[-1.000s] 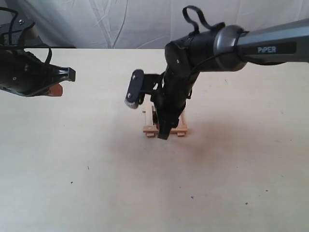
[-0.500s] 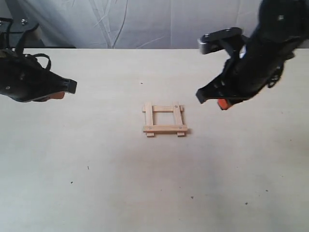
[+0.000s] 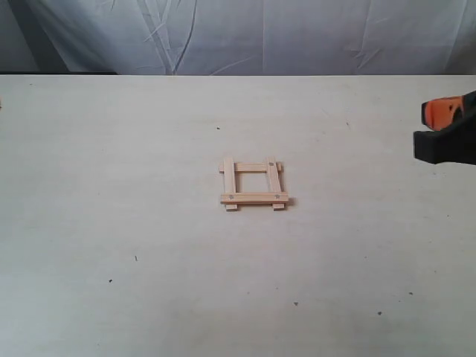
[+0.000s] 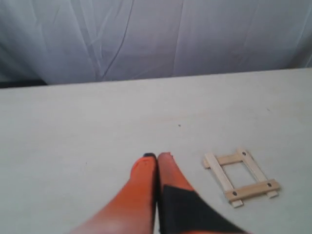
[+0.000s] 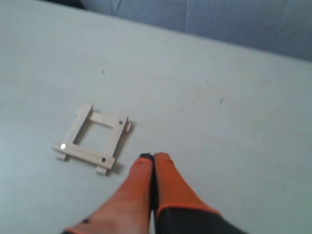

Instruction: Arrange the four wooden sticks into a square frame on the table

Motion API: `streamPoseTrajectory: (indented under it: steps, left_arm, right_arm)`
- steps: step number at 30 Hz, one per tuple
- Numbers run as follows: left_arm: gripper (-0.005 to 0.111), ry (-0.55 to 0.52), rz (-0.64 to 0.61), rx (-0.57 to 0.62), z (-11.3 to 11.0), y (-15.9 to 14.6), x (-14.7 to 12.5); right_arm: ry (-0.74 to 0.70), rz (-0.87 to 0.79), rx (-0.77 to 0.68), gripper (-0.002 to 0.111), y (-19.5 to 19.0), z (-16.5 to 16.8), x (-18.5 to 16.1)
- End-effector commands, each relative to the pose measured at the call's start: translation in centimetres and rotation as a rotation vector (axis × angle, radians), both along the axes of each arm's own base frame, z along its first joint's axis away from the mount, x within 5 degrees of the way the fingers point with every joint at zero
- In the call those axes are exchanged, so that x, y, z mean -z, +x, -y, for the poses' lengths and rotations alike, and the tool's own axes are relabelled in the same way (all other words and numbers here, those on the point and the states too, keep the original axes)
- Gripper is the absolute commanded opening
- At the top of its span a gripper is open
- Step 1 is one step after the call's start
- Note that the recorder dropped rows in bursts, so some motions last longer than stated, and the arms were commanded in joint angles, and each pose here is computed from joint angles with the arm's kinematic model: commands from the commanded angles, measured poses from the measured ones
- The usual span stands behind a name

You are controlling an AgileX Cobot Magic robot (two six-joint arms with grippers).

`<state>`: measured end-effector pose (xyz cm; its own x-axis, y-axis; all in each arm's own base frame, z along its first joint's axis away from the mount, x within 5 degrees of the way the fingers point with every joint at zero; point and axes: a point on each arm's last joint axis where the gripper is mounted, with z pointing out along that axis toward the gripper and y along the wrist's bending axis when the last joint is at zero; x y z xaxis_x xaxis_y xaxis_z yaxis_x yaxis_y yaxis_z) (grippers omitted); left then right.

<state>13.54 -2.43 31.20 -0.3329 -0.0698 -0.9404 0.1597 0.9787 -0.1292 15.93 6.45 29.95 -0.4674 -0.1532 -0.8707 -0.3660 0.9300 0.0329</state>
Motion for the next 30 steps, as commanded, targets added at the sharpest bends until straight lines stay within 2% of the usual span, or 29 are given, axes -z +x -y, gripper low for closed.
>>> streamPoseTrajectory:
  steps: [1,9,19,30]
  left_arm:
    - [0.000,0.010,0.123,0.004,-0.3,-2.4,-0.7]
    - [0.000,0.002,0.180,0.007,-0.5,-3.9,-1.3]
    - [0.000,0.002,0.180,0.007,-0.5,-3.9,-1.3]
    - [0.000,0.002,0.180,0.007,-0.5,-3.9,-1.3]
  right_arm:
    - [0.041,0.143,0.006,0.000,-2.3,1.0,-0.3]
    - [0.085,0.221,0.009,0.000,-4.9,2.0,-1.7]
    - [0.091,0.240,0.022,0.000,-5.2,2.3,-1.9]
    - [0.106,0.334,0.265,0.000,-6.5,5.2,-2.6]
